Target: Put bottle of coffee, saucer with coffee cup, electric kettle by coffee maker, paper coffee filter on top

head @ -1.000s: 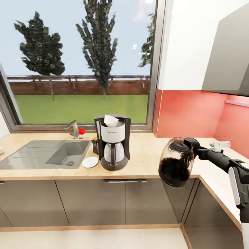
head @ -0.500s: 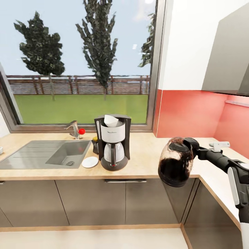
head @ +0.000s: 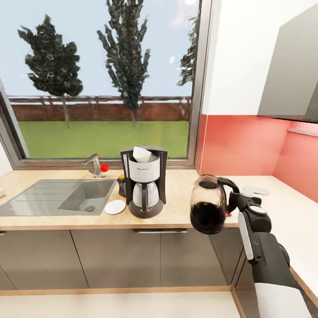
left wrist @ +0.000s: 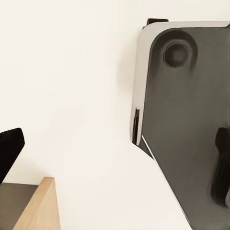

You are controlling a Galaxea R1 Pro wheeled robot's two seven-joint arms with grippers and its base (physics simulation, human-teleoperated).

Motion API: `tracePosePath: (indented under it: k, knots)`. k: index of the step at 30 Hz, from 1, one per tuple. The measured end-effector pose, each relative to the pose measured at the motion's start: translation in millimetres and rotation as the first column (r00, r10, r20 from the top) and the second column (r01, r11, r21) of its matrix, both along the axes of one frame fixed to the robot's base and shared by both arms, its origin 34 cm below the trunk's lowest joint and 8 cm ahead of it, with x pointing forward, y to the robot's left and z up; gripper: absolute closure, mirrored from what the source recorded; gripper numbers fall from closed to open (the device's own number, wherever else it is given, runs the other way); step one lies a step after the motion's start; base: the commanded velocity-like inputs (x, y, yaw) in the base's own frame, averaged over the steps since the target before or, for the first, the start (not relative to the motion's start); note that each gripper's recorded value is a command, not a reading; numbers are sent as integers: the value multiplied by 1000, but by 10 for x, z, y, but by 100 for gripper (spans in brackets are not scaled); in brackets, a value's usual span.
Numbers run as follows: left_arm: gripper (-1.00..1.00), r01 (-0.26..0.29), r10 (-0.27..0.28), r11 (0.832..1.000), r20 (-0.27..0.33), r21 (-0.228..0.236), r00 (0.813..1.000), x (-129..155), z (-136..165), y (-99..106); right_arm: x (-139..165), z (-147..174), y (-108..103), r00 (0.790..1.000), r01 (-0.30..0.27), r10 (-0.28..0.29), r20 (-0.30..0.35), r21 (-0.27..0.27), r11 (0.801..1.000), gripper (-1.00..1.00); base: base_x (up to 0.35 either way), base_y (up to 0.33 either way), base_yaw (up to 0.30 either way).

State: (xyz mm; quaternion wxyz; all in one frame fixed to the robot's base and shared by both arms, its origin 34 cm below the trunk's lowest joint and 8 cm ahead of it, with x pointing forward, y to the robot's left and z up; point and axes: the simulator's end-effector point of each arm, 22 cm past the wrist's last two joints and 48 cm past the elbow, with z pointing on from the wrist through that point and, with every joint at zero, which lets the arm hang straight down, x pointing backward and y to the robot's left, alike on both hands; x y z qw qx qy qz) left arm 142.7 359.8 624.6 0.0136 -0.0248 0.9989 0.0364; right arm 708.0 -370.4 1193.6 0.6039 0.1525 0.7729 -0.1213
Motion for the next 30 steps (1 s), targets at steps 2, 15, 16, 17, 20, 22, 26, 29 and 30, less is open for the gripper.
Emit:
tracePosePath:
  k: [2,15,16,17,20,22,26,29,30]
  knots:
    - [-100,-1,1,1000,1,0,1000,3,0,-1,17,61,85,1000,3,-3,10,-4,1000,100,0,0,0]
    - [-100,2,-2,1000,10,-9,1000,68,-7,-67,72,249,334,999,-34,36,40,-37,999,100,5,0,-22]
    - [-100,0,0,1000,10,-7,1000,68,-5,-57,71,250,340,999,-35,36,40,-35,999,100,249,0,-35]
    - [-100,-3,3,1000,11,-8,1000,64,-4,-58,69,248,374,998,-39,41,41,-29,999,100,279,0,-22]
    - [-100,-2,3,1000,10,-9,1000,64,-6,-68,70,244,378,998,-38,39,40,-30,999,100,315,0,-7]
    - [-100,-1,1,1000,10,-10,1000,64,-7,-77,69,242,378,998,-38,39,39,-29,999,100,329,0,-2]
    - [-100,0,1,1000,10,-10,1000,65,-8,-81,70,242,374,998,-37,38,40,-29,999,100,279,0,0]
    - [-100,5,-5,1000,8,-11,1000,61,-9,-83,75,237,376,998,-38,39,39,-29,999,100,64,0,0]
    - [-100,6,-6,1000,8,-11,1000,57,-9,-84,76,236,376,998,-38,39,39,-29,999,100,18,0,0]
